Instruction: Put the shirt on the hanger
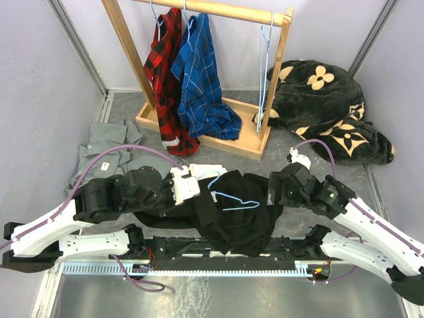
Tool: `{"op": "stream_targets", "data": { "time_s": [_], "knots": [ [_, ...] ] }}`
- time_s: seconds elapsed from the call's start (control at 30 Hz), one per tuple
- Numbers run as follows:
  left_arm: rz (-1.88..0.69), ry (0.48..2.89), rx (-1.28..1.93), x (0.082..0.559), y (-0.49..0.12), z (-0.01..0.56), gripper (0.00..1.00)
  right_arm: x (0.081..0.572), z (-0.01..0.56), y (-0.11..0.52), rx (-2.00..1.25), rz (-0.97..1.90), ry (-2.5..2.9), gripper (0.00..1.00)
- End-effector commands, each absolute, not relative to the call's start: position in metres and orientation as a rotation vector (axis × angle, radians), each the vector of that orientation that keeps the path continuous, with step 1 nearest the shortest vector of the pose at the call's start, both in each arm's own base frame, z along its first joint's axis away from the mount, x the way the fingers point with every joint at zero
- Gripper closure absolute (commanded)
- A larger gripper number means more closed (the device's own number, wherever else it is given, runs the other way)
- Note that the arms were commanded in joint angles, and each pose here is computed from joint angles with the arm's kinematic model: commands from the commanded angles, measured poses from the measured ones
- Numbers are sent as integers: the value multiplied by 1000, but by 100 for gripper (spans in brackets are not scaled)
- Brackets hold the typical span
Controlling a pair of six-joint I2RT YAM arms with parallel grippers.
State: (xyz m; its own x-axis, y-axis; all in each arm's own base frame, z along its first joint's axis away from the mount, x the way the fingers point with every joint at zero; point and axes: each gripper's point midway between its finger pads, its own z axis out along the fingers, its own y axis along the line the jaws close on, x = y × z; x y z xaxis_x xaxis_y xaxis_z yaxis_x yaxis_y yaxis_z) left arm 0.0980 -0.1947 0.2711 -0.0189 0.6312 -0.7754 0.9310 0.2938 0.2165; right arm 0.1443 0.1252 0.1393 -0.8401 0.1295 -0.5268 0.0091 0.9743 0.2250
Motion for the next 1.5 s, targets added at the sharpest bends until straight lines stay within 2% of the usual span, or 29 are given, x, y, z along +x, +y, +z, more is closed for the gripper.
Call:
{"op": "stream_targets", "data": {
  "time_s": [0.0,0.33,0.5,0.73,1.0,1.3,1.47],
  "knots": [
    [-501,1730,1377,96,-198,279,97,154,165,136,67,398,2455,3],
    [-504,1727,1377,95,-197,278,97,155,179,178,-20,741,2299,17],
    [-507,1725,1382,95,-197,280,97,151,165,189,-45,781,2342,24],
    [-598,1650,1425,81,-200,292,97,155,157,201,-33,870,2288,26],
    [-693,1580,1466,66,-203,302,97,136,174,245,-229,1225,2150,27],
    [-708,1588,1498,63,-207,296,97,125,185,231,-243,1243,2074,29],
    [-719,1578,1500,62,-208,298,97,114,195,230,-296,1304,2014,27]
  ]
}}
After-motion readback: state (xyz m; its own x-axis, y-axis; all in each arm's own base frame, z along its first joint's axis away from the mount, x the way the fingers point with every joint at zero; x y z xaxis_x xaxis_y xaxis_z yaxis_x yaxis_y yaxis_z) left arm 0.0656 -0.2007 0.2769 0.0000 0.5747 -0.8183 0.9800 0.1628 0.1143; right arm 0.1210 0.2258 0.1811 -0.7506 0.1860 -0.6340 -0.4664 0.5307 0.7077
